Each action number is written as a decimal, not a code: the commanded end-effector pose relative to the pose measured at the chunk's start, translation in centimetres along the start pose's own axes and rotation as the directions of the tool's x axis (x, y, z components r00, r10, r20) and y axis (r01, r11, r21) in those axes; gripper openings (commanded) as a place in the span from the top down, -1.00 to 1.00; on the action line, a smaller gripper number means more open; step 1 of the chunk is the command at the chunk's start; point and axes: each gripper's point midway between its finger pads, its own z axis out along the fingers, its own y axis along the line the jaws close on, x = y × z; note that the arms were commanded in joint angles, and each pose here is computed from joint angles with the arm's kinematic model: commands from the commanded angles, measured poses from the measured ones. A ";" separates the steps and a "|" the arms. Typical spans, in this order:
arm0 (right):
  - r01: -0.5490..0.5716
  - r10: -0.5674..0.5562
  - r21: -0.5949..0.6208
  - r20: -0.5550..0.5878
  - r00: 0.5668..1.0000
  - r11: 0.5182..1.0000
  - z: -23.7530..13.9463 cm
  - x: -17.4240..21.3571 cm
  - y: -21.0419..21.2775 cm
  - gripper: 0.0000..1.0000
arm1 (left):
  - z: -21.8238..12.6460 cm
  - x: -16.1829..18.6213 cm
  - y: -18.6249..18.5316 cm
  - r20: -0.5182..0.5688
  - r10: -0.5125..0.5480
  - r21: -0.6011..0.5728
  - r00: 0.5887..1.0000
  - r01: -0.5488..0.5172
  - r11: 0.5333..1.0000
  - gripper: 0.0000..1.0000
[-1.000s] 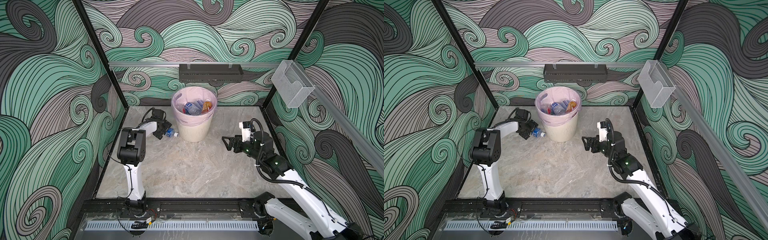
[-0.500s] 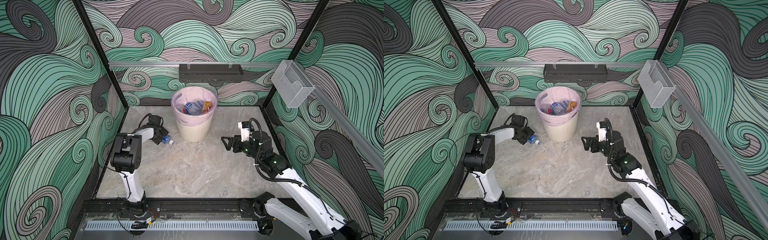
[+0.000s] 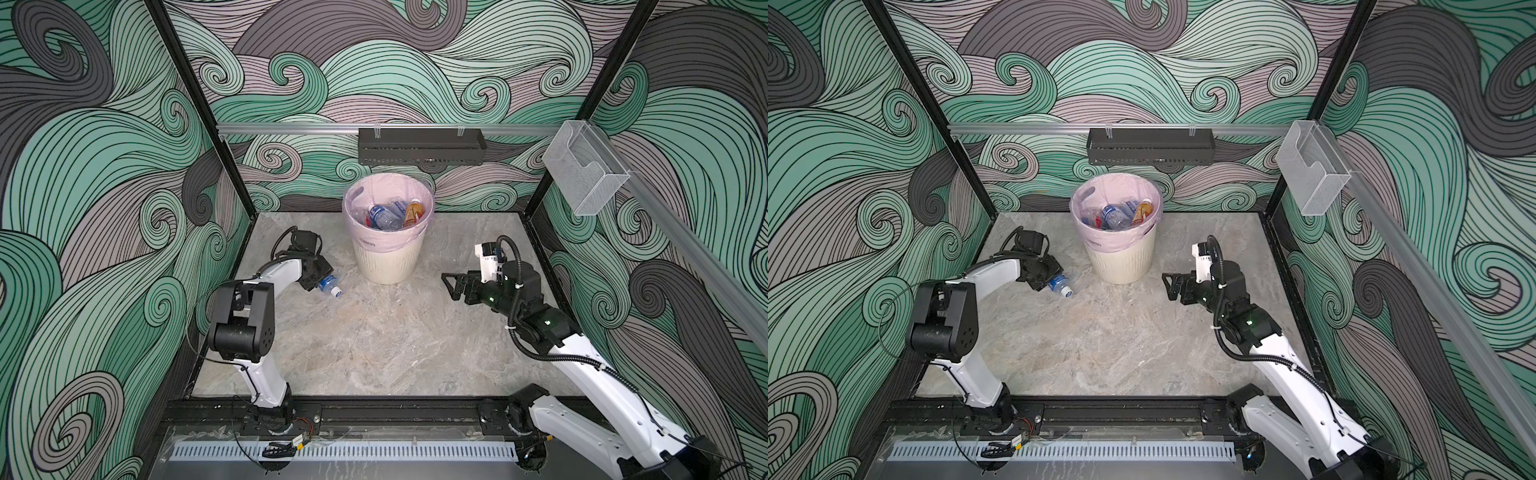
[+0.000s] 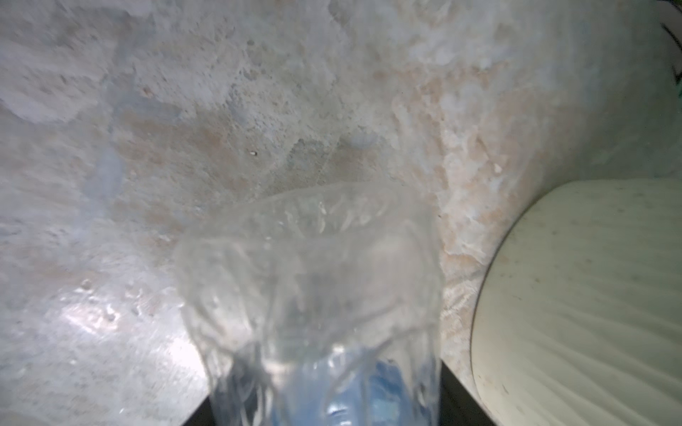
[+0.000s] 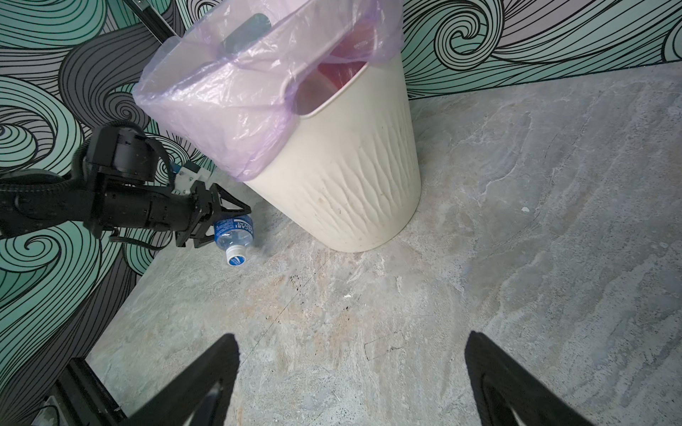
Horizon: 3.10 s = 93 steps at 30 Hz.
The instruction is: Throw the plastic bottles in the bin
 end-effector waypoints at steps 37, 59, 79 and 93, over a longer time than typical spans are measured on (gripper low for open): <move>-0.066 0.064 -0.081 -0.025 0.998 0.994 3.2 0.8 1.1 -0.92 | -18.6 13.5 -3.7 0.355 0.683 0.305 0.639 -0.769 0.561 0.23; -0.070 0.066 -0.118 -0.040 0.997 0.991 3.6 1.5 2.2 -0.93 | -27.0 -0.8 -25.6 0.428 0.531 0.391 0.732 -0.679 0.621 -0.71; 0.040 -0.035 0.083 -0.054 0.998 0.996 4.9 -1.4 -2.0 -0.99 | -22.9 -0.2 -3.2 0.532 0.523 -0.120 0.666 -0.552 0.825 -0.97; 0.085 -0.126 0.590 0.029 0.992 0.803 5.0 -2.1 -19.0 -1.00 | -10.2 -5.3 4.5 0.524 0.550 -0.473 0.651 -0.314 0.823 -0.98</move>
